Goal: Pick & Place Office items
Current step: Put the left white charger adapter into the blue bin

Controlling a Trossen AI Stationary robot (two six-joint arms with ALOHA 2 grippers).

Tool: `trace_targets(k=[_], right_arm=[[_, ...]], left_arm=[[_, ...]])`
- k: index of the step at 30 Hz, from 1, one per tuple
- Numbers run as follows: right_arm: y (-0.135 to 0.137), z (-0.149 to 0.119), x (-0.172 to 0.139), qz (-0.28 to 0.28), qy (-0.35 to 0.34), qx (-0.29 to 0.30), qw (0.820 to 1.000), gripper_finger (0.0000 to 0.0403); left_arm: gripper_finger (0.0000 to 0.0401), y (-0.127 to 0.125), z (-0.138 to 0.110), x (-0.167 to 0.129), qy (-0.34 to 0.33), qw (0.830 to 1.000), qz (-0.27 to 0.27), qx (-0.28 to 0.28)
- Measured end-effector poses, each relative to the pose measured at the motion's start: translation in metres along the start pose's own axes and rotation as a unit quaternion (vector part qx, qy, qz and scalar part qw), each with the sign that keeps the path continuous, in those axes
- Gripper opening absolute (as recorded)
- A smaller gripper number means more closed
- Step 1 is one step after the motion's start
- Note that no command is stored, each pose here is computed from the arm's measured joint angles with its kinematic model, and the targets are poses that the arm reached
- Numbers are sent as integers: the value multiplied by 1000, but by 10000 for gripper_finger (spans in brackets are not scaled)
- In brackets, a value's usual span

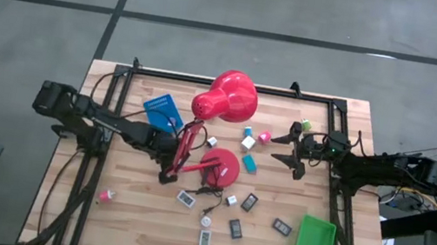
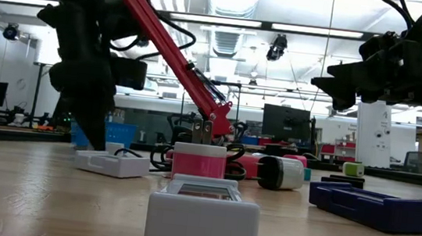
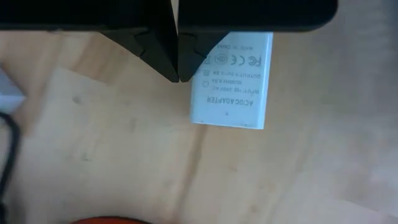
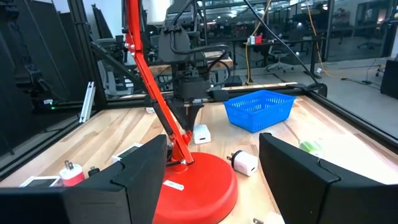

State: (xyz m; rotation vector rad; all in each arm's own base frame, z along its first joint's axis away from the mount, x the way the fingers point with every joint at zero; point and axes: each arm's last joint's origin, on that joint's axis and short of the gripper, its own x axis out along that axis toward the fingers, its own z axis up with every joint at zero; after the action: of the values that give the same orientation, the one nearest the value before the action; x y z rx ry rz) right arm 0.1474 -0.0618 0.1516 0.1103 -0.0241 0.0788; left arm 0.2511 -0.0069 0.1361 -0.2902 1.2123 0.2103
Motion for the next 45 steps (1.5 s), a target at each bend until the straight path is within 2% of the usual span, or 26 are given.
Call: trace_targets(k=[9,16,21,26,32,38,45], right_arm=[[0,0,0,-2,0,0,1000,246],[0,0,0,-3,-1,1,1000,246],[0,0,0,-3,-1,1,1000,246],[0,0,0,-4,-1,1,1000,246],[0,-1,0,-4,2,2,1000,246],[0,-1,0,-4,2,2,1000,246],[0,-1,0,-4,2,3,1000,246]], left_arm=[[0,12,3,1,-14,998,62,2],[0,18,5,1,-14,997,76,9],[0,24,3,0,-5,994,110,11],[0,24,5,-2,-8,994,110,25],[0,22,9,-20,-42,993,99,39],[0,28,7,-41,-59,989,126,43],[13,35,7,-41,-52,988,133,65]])
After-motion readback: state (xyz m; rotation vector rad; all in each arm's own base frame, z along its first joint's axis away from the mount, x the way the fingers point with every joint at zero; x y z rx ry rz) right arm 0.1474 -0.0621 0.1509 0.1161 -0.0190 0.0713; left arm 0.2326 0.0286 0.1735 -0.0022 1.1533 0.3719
